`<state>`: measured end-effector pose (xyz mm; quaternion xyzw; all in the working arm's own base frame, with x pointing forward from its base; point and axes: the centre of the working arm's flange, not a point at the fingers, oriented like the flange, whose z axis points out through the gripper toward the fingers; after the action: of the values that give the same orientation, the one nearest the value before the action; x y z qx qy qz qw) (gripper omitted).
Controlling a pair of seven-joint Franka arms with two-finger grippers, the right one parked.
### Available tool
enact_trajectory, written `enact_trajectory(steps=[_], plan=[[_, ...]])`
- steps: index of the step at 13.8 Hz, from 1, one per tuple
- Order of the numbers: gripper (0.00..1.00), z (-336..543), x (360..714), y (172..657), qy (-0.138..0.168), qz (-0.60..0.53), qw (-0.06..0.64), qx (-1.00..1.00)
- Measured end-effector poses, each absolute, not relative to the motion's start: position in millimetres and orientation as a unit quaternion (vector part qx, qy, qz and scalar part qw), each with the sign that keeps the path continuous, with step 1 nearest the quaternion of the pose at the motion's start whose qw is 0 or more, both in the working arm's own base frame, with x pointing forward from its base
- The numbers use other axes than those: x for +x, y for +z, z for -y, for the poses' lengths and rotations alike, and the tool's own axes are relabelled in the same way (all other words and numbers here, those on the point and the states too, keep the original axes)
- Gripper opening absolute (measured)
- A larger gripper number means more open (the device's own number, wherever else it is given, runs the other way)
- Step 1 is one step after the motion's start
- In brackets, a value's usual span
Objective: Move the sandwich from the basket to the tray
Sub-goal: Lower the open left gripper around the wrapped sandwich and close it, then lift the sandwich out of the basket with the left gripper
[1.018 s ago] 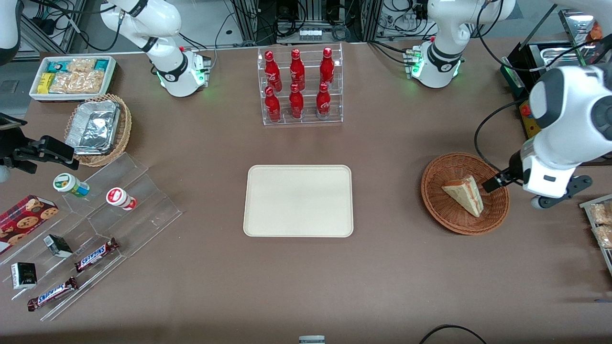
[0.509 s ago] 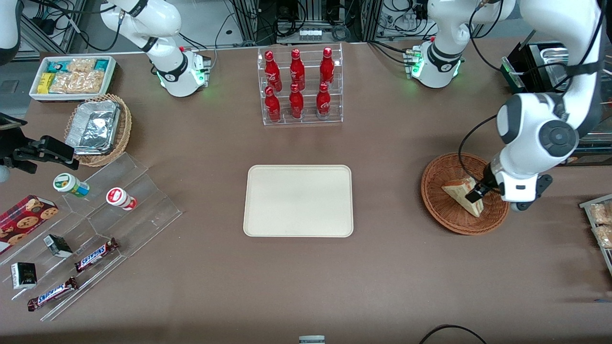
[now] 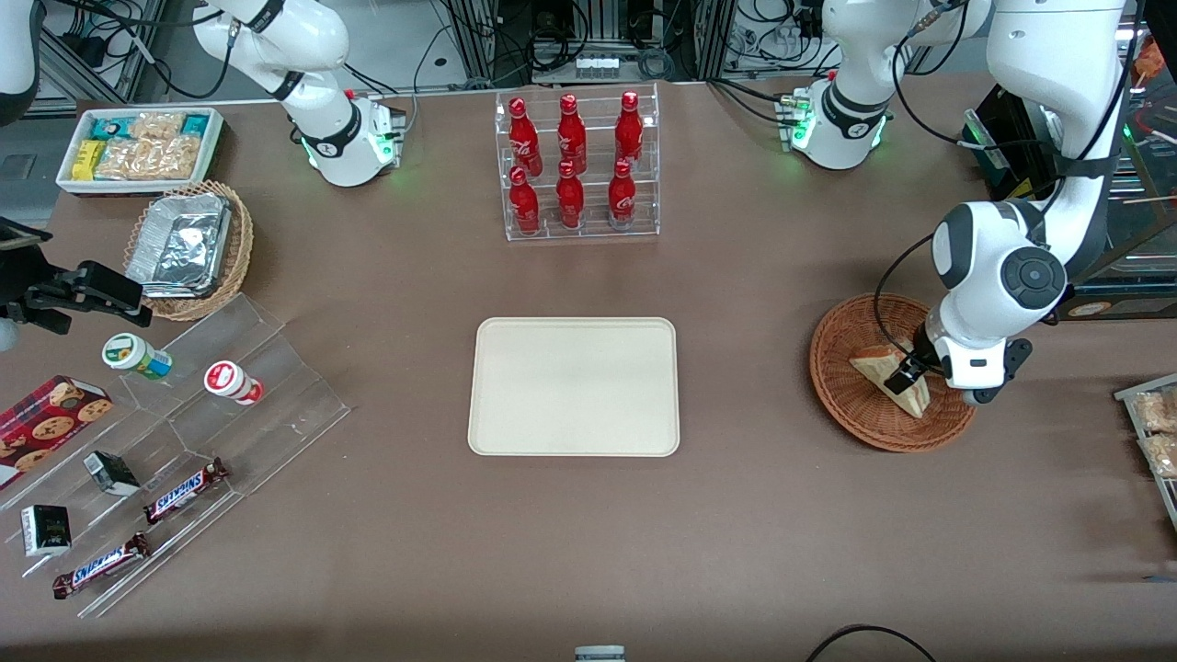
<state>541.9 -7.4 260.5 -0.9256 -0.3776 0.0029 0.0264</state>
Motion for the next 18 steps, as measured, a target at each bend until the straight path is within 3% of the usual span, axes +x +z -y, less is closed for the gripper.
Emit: enact_trajectory(steps=[8,13,15,18], plan=[[0.96,9,530,248,0.013,0.376,0.030,-0.926],[0.44,12,533,272,0.002,0.382,0.025,-0.924],[0.32,18,535,312,0.002,0.378,0.026,-0.925],[0.23,42,539,405,0.021,0.361,0.039,-0.931]])
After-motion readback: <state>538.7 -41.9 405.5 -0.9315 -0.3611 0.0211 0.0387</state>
